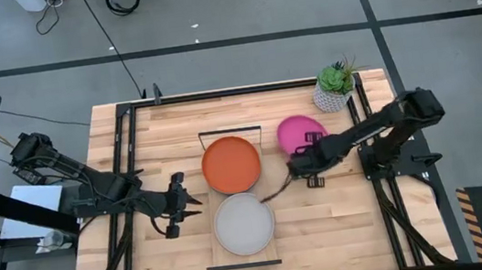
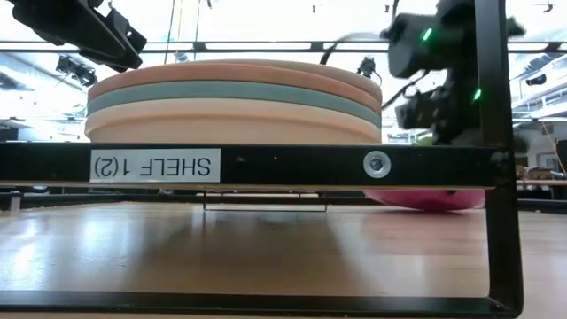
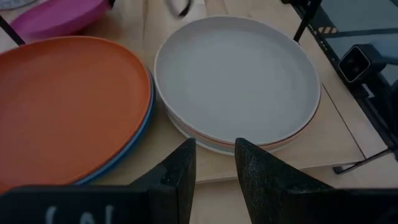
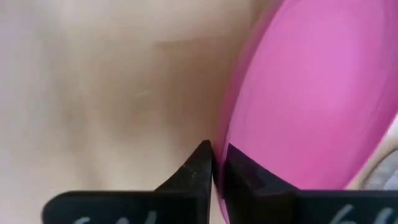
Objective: Place and stack plates onto a shelf
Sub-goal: Stack the pink plate on top of the gray plate
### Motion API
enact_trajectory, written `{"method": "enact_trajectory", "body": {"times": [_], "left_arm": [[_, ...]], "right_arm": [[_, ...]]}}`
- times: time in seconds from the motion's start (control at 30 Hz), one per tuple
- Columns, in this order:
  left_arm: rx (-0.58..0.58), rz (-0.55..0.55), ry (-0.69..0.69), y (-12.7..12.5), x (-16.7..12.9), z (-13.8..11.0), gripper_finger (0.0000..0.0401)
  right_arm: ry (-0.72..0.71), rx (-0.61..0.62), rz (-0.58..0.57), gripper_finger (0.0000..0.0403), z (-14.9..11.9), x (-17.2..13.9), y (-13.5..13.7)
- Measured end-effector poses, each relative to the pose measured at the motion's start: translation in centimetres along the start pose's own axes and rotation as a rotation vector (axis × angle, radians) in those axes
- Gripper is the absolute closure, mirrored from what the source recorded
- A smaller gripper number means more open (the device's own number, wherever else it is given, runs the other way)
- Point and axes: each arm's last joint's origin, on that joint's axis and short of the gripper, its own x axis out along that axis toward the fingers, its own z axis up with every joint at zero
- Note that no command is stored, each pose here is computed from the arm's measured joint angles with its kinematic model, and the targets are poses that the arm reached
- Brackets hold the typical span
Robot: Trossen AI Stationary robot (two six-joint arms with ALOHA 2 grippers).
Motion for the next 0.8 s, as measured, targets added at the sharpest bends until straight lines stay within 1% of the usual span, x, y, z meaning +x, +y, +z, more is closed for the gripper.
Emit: {"method": "enact_trajectory", "body": {"times": [0.13, 0.23, 0.33, 0.4, 0.53, 0.63, 0.73, 0.8], "left_arm": [[-0.025, 0.0, -0.001, 0.0, 0.0, 0.0, 0.0283], [-0.028, 0.006, -0.005, 0.0, 0.0, 0.0, 0.0283], [-0.045, 0.017, -0.019, 0.1, 0.0, 0.2, 0.0283], [-0.091, 0.019, -0.021, 0.1, 0.0, 0.2, 0.0283], [-0.234, 0.058, -0.015, 0.8, 0.2, 0.2, 0.0283], [-0.281, 0.098, 0.018, 1.6, 0.4, -0.1, 0.0283], [-0.285, 0.113, 0.071, 2.2, 0.3, -0.5, 0.0283], [-0.294, 0.113, 0.096, 2.6, 0.1, -0.5, 0.0283]], "right_arm": [[-0.05, 0.012, 0.066, 0.0376, -0.5, -3.4, 2.1], [-0.145, -0.019, 0.093, 0.0386, -0.4, -5.9, 3.9], [-0.249, -0.061, 0.088, 0.0386, -0.2, -8.2, 5.4], [-0.304, -0.073, 0.107, 0.0385, 0.1, -9.6, 6.1], [-0.374, -0.051, 0.147, 0.0383, 1.2, -12.0, 6.8], [-0.389, -0.128, 0.135, 0.0383, 2.8, -12.5, 8.1], [-0.404, -0.251, 0.102, 0.0382, 5.0, -12.9, 9.7], [-0.406, -0.354, 0.056, 0.0382, 6.4, -13.0, 10.6]]}}
